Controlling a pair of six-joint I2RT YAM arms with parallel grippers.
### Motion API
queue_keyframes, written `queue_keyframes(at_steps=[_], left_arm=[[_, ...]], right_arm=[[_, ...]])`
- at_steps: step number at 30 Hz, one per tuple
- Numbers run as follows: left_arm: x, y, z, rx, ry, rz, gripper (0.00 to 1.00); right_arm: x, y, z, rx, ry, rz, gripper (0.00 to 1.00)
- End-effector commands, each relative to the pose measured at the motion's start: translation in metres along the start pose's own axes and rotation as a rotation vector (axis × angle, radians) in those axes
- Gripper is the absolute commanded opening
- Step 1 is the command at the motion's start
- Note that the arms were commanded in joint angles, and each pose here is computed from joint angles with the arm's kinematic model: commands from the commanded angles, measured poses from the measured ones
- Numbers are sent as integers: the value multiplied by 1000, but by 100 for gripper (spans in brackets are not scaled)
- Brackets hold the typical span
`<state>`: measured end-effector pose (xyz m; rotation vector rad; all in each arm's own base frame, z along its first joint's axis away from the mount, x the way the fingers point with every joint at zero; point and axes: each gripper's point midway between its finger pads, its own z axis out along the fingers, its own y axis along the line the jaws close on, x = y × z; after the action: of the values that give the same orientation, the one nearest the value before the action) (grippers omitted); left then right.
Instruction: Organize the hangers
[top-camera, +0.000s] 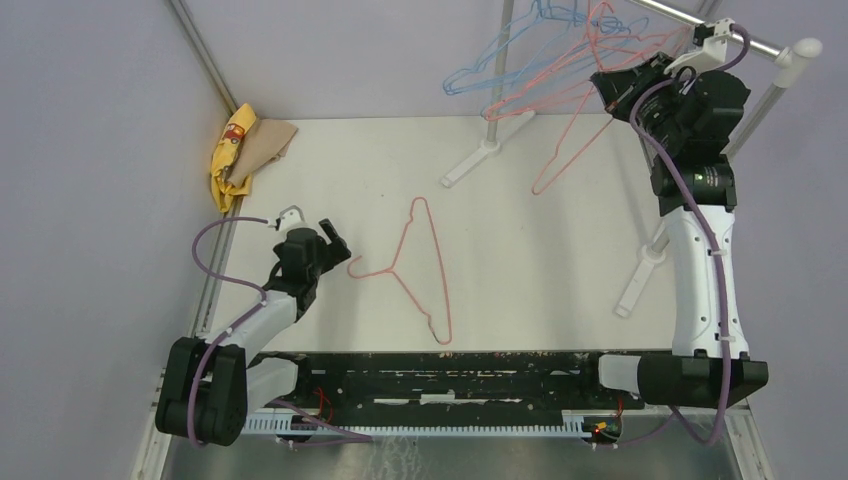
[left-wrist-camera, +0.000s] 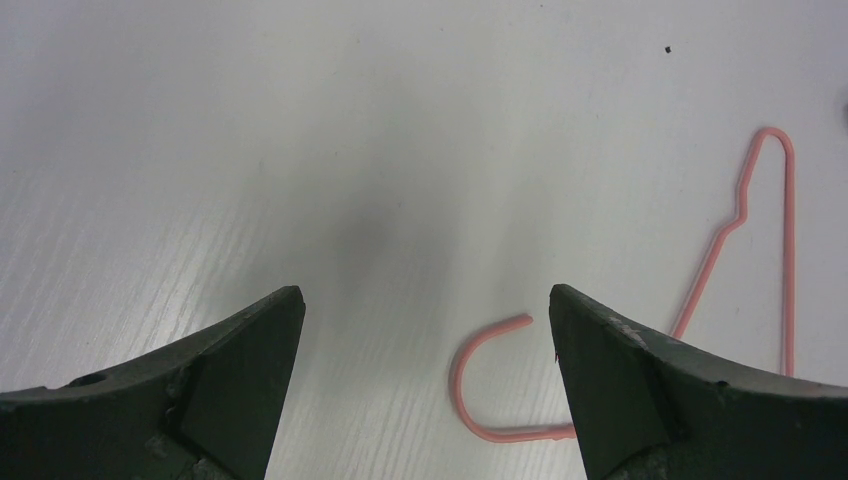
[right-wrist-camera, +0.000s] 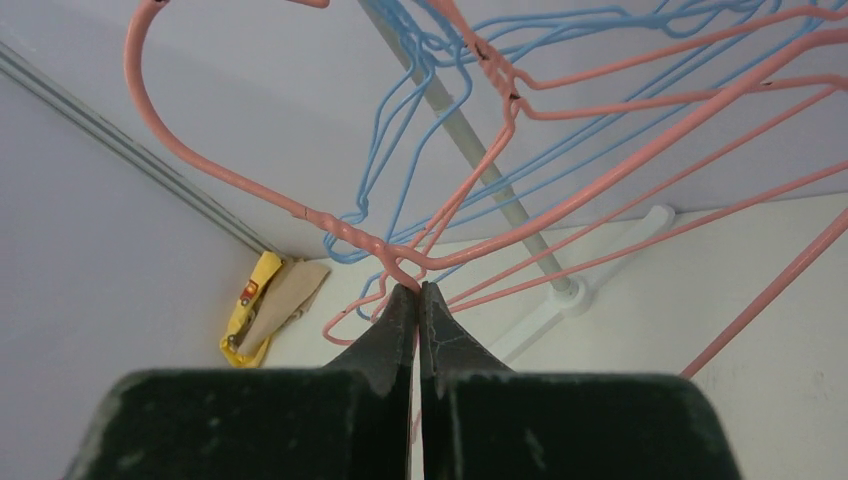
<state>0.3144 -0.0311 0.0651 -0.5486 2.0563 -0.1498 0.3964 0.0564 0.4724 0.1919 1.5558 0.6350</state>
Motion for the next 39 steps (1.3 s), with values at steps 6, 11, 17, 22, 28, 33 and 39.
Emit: queue_keyframes(at_steps=[6,11,17,22,28,33,39], left_arm=[[-16,-1,6,-16,-50,12,99],[-16,-1,7,-16,-48,15,99],[-18,0,5,-21,-56,22,99],[-19,0,4,-23,-59,24,99],[-17,1,4,-24,-55,25,99],[-16,1,4,-23,-53,23,99],[-15,1,5,-20,-51,21,99]], right_arm=[[-70,10,-2,-106,-190,23,1],[-83,-11,4,-67,-232,43,1],[-88,-40,15,-7,-252,68,1],[-84,-64,23,52,-243,90,1],[-59,-89,26,115,-204,101,1],[-40,-105,22,171,-182,104,1],[-26,-118,16,227,-166,102,1]])
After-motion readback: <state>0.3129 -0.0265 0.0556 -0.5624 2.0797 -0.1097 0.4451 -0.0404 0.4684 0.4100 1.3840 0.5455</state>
